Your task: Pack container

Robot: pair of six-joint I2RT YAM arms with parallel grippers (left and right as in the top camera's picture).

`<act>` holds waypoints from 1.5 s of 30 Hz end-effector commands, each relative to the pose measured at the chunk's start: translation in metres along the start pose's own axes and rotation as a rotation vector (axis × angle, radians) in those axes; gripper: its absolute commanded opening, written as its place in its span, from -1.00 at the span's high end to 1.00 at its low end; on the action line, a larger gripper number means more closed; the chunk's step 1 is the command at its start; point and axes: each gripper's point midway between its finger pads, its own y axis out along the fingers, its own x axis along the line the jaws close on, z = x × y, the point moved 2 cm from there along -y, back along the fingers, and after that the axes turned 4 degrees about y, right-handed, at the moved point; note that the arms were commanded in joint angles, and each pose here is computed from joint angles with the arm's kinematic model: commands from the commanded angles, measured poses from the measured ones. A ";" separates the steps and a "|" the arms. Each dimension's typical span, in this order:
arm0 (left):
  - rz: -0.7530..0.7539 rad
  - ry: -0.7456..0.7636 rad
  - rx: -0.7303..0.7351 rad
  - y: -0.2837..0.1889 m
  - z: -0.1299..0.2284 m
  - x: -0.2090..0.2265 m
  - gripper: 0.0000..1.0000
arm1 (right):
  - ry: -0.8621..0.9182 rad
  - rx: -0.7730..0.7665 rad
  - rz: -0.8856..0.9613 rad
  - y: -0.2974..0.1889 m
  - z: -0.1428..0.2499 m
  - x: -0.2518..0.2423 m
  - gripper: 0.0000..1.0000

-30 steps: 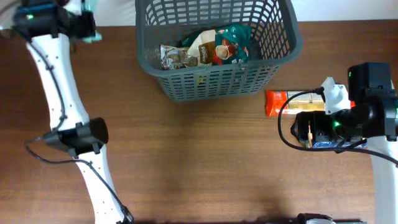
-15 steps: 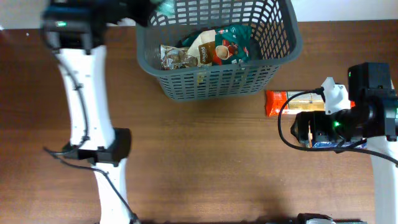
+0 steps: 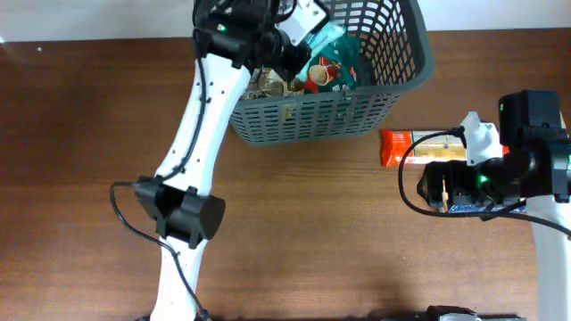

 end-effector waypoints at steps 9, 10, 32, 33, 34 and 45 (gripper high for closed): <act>-0.060 -0.001 0.050 0.043 0.027 0.025 0.96 | 0.002 -0.002 -0.018 -0.004 0.000 0.004 -0.98; -0.055 -0.005 0.060 0.048 0.031 0.026 0.96 | 0.002 -0.002 -0.018 -0.004 0.000 0.004 -0.97; -0.192 -0.038 -0.034 -0.034 -0.003 0.047 -0.98 | -0.037 -0.202 -0.013 -0.023 -0.039 0.007 -0.98; -0.217 -0.036 -0.037 -0.046 -0.006 0.049 -0.98 | -0.046 -0.236 -0.012 -0.030 -0.045 0.008 -0.98; -0.243 -0.037 -0.036 -0.057 -0.007 0.051 -0.99 | -0.052 -0.264 -0.009 -0.036 -0.049 0.009 -0.98; -0.586 -0.073 0.065 -0.189 0.015 0.064 -0.99 | -0.078 -0.624 0.083 -0.124 -0.095 0.010 -0.98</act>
